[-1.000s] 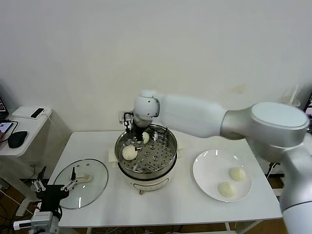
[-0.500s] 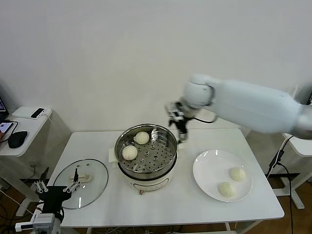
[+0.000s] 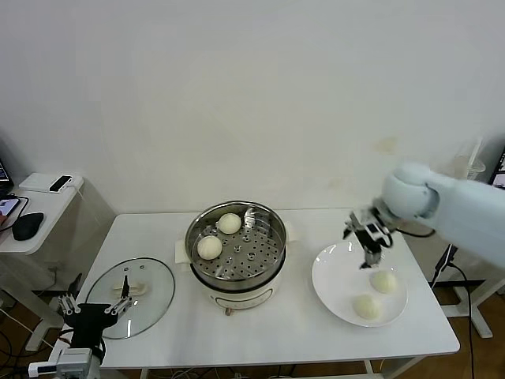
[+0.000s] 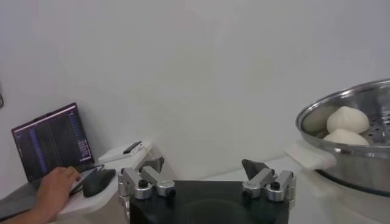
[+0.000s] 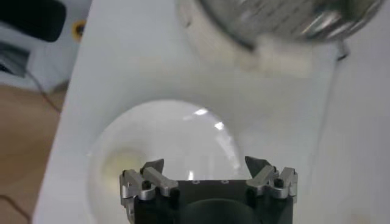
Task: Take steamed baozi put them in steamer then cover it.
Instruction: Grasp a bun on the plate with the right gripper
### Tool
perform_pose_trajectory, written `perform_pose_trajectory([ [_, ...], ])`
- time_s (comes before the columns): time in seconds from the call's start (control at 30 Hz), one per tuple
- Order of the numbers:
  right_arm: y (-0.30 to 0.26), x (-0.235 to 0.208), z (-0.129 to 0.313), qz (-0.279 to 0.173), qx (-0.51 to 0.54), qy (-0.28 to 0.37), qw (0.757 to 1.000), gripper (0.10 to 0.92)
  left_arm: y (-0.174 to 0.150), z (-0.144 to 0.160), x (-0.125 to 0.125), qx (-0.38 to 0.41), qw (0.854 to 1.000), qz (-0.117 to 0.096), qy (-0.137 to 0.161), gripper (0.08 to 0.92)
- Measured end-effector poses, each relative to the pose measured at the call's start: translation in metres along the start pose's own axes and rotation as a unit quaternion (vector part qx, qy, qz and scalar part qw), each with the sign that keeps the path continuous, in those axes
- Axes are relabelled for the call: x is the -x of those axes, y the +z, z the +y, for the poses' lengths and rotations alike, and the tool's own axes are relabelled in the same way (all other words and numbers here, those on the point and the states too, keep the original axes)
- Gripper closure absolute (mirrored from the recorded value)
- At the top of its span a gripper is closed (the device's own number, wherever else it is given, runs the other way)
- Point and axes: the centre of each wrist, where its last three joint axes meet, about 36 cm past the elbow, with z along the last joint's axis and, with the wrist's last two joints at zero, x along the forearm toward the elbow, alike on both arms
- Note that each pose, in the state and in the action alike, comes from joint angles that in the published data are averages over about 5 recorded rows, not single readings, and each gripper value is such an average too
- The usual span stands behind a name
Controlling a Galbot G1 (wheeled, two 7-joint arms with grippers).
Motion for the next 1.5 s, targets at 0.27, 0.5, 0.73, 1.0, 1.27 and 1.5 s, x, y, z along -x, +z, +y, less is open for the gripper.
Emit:
perform_pose_trajectory([
  [0.27,0.017,0.040,0.028,0.001,0.011,-0.027,1.000,0.200,0.004,0.000,0.000,0.004,1.000,0.006,-0.002,0.177],
  [0.5,0.029,0.071,0.043,0.002,0.029,-0.045,0.999,0.200,0.007,-0.001,0.000,0.006,1.000,0.009,-0.001,0.177],
  [0.73,0.038,0.094,0.050,0.002,0.046,-0.054,0.998,0.200,0.008,-0.002,0.003,0.006,1.000,0.010,-0.002,0.177],
  [1.0,0.041,0.110,0.047,0.001,0.061,-0.058,0.996,0.212,0.010,-0.003,0.004,0.006,1.000,0.012,-0.002,0.177],
  [1.27,0.039,0.119,0.046,-0.002,0.073,-0.060,0.995,0.319,0.010,-0.004,0.004,0.006,1.000,0.012,-0.002,0.177],
  [1.5,0.041,0.119,0.044,-0.003,0.081,-0.061,0.995,0.409,0.009,-0.004,0.004,0.006,1.000,0.011,-0.002,0.177],
])
